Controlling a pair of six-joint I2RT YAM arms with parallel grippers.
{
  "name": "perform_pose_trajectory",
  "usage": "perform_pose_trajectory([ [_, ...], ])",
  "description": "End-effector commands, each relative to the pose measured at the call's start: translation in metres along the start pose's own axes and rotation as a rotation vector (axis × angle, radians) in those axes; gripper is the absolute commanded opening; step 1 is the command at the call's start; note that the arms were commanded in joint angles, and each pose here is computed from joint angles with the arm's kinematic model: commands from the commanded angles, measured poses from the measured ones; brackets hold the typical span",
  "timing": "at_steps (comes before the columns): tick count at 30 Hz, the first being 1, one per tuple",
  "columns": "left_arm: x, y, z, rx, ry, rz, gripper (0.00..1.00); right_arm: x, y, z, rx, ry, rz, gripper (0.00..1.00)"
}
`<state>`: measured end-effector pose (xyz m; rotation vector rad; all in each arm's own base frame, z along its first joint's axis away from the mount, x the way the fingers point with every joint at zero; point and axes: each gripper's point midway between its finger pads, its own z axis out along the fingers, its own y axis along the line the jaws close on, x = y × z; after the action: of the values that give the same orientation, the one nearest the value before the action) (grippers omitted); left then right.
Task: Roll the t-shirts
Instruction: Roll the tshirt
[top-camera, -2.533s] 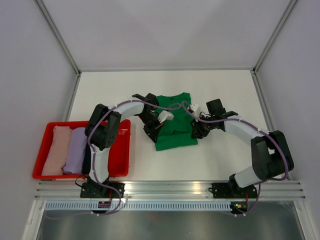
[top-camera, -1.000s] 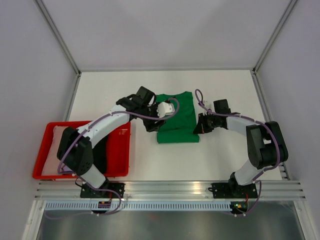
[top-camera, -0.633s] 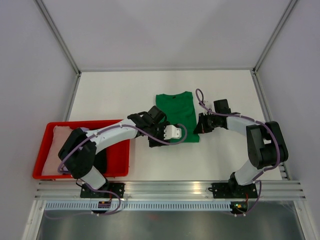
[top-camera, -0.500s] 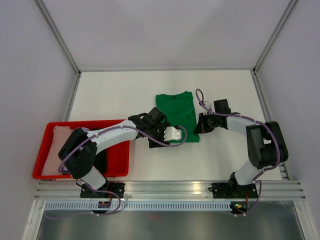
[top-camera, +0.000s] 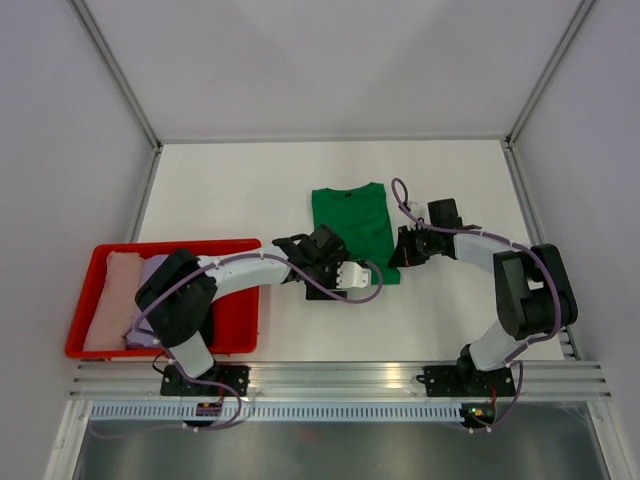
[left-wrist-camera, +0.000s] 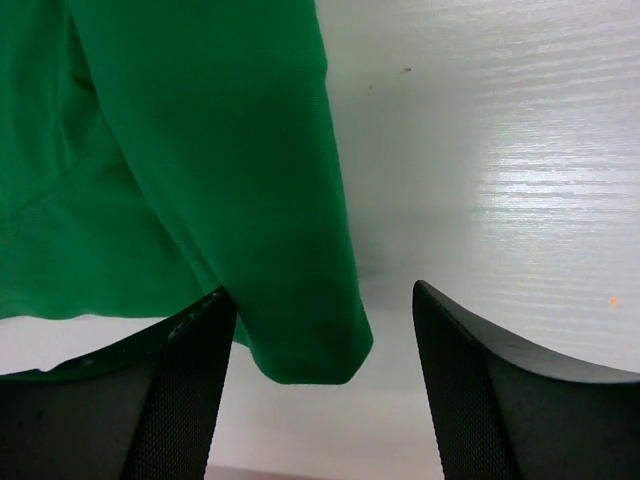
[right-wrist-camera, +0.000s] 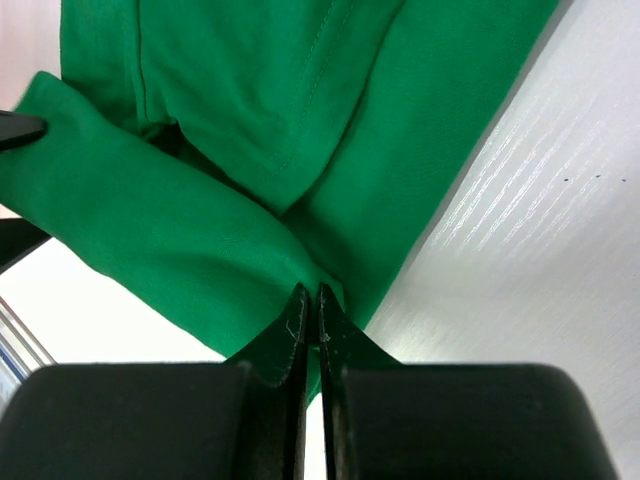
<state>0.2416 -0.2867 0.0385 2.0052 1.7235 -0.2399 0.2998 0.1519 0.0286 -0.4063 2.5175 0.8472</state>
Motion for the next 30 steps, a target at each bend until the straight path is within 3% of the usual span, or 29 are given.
perform_pose_trajectory([
  [1, -0.004, 0.014, 0.003, -0.052, 0.010, 0.029, 0.75, -0.014, 0.003, -0.011, 0.018, -0.049, -0.023, 0.08],
  [3, 0.002, 0.016, 0.007, -0.063, 0.033, 0.019, 0.73, -0.017, 0.005, -0.013, 0.013, -0.057, -0.027, 0.10],
  [6, 0.004, 0.019, 0.012, -0.070, 0.051, -0.014, 0.64, -0.022, 0.012, -0.017, -0.006, -0.077, -0.043, 0.14],
  [7, 0.002, 0.018, 0.012, -0.064, 0.042, -0.018, 0.53, -0.023, 0.013, -0.019, -0.009, -0.082, -0.049, 0.16],
  [12, -0.008, 0.017, 0.009, -0.044, 0.007, -0.021, 0.33, -0.034, 0.020, -0.032, 0.003, -0.130, -0.100, 0.28],
  [15, -0.010, 0.015, 0.006, -0.028, -0.004, -0.035, 0.16, -0.047, 0.018, -0.046, 0.059, -0.159, -0.175, 0.34],
  [16, -0.011, 0.013, 0.005, -0.015, -0.012, -0.044, 0.03, -0.052, 0.014, -0.053, 0.095, -0.170, -0.186, 0.34],
  [20, -0.013, 0.002, -0.003, 0.057, -0.036, -0.088, 0.02, -0.070, 0.013, -0.077, 0.171, -0.253, -0.260, 0.43],
  [24, -0.009, -0.005, -0.010, 0.137, -0.062, -0.139, 0.02, -0.079, 0.021, -0.102, 0.213, -0.346, -0.373, 0.44],
  [30, -0.006, -0.008, -0.017, 0.234, -0.119, -0.214, 0.02, -0.051, 0.041, -0.109, 0.135, -0.334, -0.649, 0.51],
])
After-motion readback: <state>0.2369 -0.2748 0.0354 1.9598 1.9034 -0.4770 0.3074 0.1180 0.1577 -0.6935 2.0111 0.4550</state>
